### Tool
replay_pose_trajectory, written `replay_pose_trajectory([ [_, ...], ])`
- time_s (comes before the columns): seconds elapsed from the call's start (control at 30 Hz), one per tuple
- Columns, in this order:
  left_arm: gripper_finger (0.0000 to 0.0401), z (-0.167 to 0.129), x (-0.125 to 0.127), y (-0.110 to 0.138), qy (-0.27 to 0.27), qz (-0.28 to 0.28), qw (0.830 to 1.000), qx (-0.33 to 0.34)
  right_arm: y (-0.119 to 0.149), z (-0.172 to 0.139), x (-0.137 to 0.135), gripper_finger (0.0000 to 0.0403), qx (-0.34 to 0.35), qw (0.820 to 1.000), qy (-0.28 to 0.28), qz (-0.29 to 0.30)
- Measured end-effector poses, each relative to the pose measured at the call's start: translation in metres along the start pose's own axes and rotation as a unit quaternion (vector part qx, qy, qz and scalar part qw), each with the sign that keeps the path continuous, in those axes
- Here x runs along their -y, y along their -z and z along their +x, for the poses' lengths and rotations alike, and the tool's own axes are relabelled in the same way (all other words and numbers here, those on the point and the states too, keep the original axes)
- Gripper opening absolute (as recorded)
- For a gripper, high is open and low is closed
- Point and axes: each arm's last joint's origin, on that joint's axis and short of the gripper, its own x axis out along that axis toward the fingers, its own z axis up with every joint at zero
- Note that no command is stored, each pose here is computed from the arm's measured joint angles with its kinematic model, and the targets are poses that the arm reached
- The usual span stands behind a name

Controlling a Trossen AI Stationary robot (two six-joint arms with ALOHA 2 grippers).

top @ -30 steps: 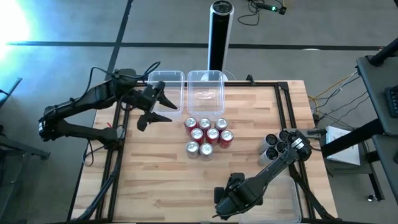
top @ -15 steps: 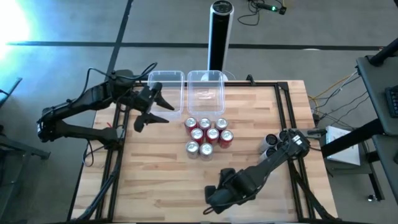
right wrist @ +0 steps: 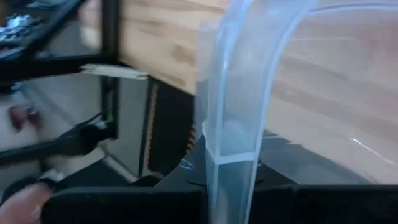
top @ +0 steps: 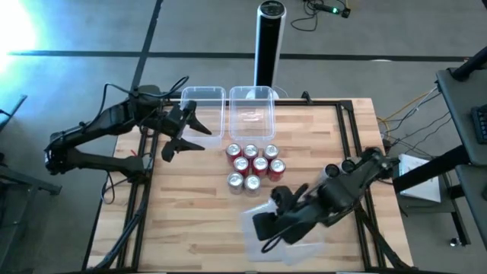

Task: Sort soda cans
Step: Move the bottom right transparent bin to the right side of the center transparent bin

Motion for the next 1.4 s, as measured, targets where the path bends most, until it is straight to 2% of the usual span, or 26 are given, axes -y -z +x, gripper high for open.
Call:
replay_pose_trajectory([
  [0.13,0.0231,-0.007,0.003,-0.002,-0.004,0.006,1.0,0.007,-0.004,-0.032,-0.01,0.0013,0.003,0.994,-0.086,-0.062],
  [0.23,0.0231,-0.012,0.005,-0.003,-0.007,0.008,1.0,0.013,-0.008,-0.057,-0.01,0.0013,0.004,0.988,-0.123,-0.096],
  [0.33,0.0231,-0.014,0.007,-0.004,-0.007,0.01,1.0,0.017,-0.015,-0.084,-0.007,0.0013,0.033,0.978,-0.152,-0.141],
  [0.47,0.0231,-0.016,0.008,-0.005,-0.008,0.002,1.0,0.019,-0.029,-0.125,0.0,0.0013,0.141,0.949,-0.182,-0.217],
  [0.6,0.0231,-0.015,0.007,-0.005,-0.015,-0.006,1.0,0.019,-0.044,-0.168,0.012,0.0013,0.258,0.906,-0.183,-0.282],
  [0.7,0.0231,-0.012,0.004,-0.004,-0.032,-0.022,0.999,0.015,-0.058,-0.194,0.025,0.0013,0.338,0.869,-0.142,-0.333],
  [0.8,0.0231,-0.01,0.002,-0.003,-0.044,-0.041,0.998,0.011,-0.074,-0.212,0.045,0.0013,0.387,0.837,-0.057,-0.383],
  [0.93,0.0231,-0.005,-0.004,-0.003,-0.074,-0.066,0.995,0.016,-0.101,-0.221,0.077,0.0013,0.386,0.817,0.087,-0.42],
  [0.97,0.0231,-0.004,-0.005,-0.004,-0.085,-0.073,0.994,0.019,-0.107,-0.219,0.078,0.0013,0.385,0.812,0.104,-0.426],
  [1.03,0.0231,0.0,-0.009,-0.006,-0.106,-0.085,0.99,0.026,-0.12,-0.217,0.08,0.0013,0.361,0.789,0.13,-0.479],
  [1.1,0.0231,0.003,-0.014,-0.01,-0.13,-0.089,0.987,0.043,-0.133,-0.211,0.077,0.0013,0.332,0.784,0.135,-0.508],
  [1.2,0.0231,0.009,-0.022,-0.019,-0.162,-0.089,0.98,0.075,-0.157,-0.196,0.088,0.0013,0.264,0.786,0.204,-0.521],
  [1.4,0.0231,0.018,-0.036,-0.039,-0.225,-0.107,0.963,0.101,-0.194,-0.183,0.108,0.0013,0.181,0.771,0.25,-0.558],
])
